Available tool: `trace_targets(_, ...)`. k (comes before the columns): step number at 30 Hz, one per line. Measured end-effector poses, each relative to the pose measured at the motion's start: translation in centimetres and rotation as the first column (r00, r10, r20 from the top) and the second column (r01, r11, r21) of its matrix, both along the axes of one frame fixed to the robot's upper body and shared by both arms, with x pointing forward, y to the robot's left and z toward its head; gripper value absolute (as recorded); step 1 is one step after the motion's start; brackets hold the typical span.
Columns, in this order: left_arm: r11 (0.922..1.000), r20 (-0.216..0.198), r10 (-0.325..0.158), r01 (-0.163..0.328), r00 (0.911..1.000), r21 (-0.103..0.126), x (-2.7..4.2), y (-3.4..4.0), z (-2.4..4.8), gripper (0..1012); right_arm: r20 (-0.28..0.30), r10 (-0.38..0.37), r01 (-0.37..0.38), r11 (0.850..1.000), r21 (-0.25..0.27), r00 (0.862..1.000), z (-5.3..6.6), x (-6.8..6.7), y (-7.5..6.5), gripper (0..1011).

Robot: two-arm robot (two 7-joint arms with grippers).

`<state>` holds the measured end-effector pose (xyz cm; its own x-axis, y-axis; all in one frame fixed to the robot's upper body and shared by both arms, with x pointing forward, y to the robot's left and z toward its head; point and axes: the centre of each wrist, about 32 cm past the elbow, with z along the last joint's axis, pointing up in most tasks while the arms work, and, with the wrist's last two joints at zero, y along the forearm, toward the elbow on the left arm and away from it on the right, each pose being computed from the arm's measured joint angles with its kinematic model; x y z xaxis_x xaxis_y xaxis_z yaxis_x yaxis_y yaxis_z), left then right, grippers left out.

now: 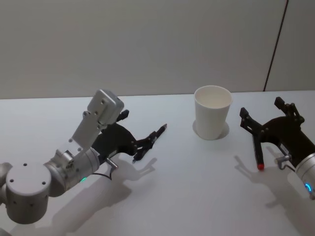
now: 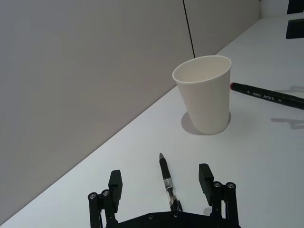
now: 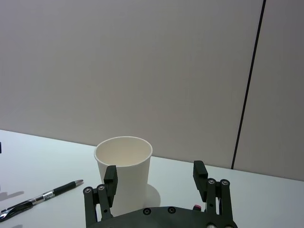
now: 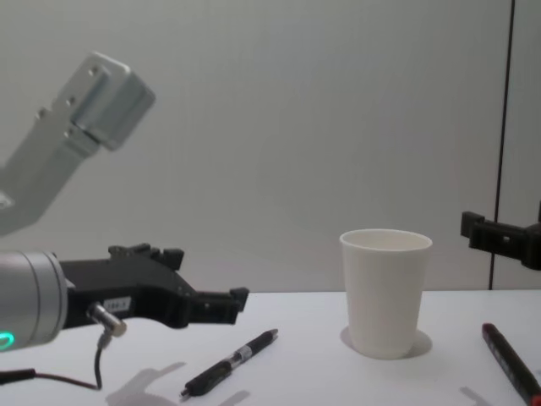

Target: Place the pen into the pen holder.

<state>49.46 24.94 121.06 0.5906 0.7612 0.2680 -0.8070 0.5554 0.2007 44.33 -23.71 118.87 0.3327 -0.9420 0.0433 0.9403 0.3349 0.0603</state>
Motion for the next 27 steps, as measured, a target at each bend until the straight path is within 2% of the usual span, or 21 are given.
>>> trace_targets(13, 0.9994, -0.079, 0.021, -0.019, 0.9966, 0.027, 0.82, -1.09, -0.6, 1001, 0.0, 0.0, 0.0, 1.0, 0.0, 1.0, 0.0, 0.0, 0.0, 1001)
trace_targets(27, 0.9977, -0.179, 0.048, -0.038, 0.9827, 0.057, 2.4, -1.82, -0.46, 1001, 0.0, 0.0, 0.0, 1.0, 0.0, 1.0, 0.0, 0.0, 0.0, 1001)
